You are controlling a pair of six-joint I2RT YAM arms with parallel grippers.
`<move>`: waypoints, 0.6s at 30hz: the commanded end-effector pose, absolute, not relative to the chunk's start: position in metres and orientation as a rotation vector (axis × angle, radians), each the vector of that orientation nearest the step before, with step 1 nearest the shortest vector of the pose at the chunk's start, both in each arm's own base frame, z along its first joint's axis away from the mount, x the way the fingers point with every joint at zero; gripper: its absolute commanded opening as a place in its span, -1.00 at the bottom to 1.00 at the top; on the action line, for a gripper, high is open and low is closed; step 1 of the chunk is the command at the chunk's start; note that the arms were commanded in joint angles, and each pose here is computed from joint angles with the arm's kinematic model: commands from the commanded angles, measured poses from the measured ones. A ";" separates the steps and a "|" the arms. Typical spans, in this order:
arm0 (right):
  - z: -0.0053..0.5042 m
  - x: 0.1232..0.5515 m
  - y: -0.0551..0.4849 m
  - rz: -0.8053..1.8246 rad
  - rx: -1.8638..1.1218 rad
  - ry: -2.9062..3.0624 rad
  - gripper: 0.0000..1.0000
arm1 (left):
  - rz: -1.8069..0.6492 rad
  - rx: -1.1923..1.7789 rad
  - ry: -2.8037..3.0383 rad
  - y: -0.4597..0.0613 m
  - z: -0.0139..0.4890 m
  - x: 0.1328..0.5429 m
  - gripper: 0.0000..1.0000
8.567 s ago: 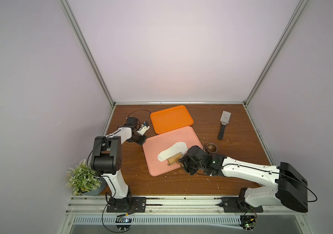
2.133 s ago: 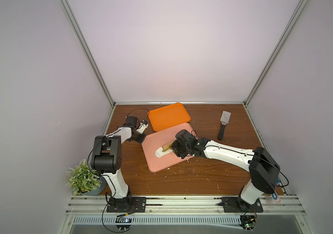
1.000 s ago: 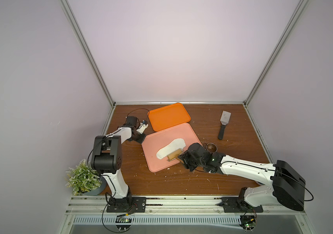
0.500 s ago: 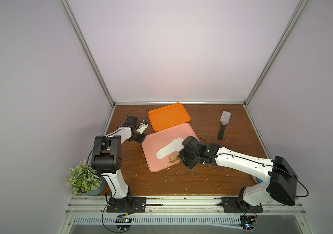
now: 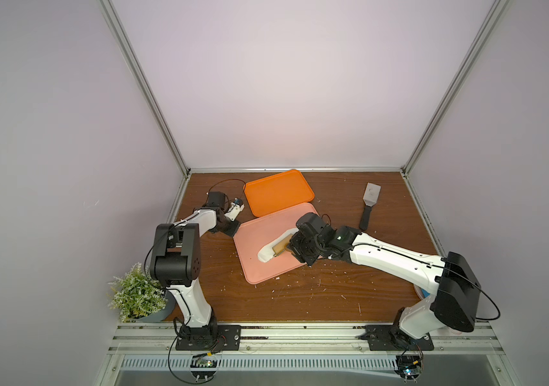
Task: Roll out the dumpling wrappers from the dough
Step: Flatten out the dough on the work surface.
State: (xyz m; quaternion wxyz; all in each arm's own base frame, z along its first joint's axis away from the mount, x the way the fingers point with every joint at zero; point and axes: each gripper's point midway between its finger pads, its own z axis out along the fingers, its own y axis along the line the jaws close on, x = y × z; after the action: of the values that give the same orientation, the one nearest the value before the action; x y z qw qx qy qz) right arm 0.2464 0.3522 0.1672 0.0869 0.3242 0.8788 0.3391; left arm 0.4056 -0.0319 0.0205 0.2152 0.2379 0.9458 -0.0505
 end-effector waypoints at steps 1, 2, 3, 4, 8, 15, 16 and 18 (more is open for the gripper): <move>0.186 0.263 0.369 1.146 0.927 2.554 -1.00 | -0.198 0.695 2.934 -0.026 -0.050 0.335 -1.00; 0.182 0.265 0.371 1.155 0.937 2.555 -1.00 | -0.196 0.696 2.935 -0.026 -0.051 0.334 -1.00; 0.176 0.265 0.373 1.162 0.948 2.561 -1.00 | -0.195 0.696 2.933 -0.026 -0.050 0.335 -1.00; 0.171 0.265 0.377 1.170 0.949 2.571 -1.00 | -0.196 0.694 2.935 -0.026 -0.051 0.334 -1.00; 0.146 0.261 0.385 1.170 0.957 2.632 -1.00 | -0.193 0.694 2.936 -0.026 -0.051 0.335 -1.00; 0.063 0.194 0.308 0.748 1.312 2.773 -1.00 | -0.164 0.685 2.933 -0.023 -0.051 0.337 -1.00; 0.055 0.185 0.295 0.688 1.356 2.777 -1.00 | -0.162 0.685 2.933 -0.023 -0.051 0.337 -1.00; 0.041 0.168 0.268 0.538 1.423 2.791 -1.00 | -0.153 0.682 2.932 -0.022 -0.051 0.338 -1.00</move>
State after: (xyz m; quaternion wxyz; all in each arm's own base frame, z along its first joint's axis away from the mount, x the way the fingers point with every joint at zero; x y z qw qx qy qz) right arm 0.2310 0.3451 0.1153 0.0379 0.3719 0.8520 0.3666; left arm 0.4055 -0.0317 0.0202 0.2146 0.2375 0.9460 -0.0504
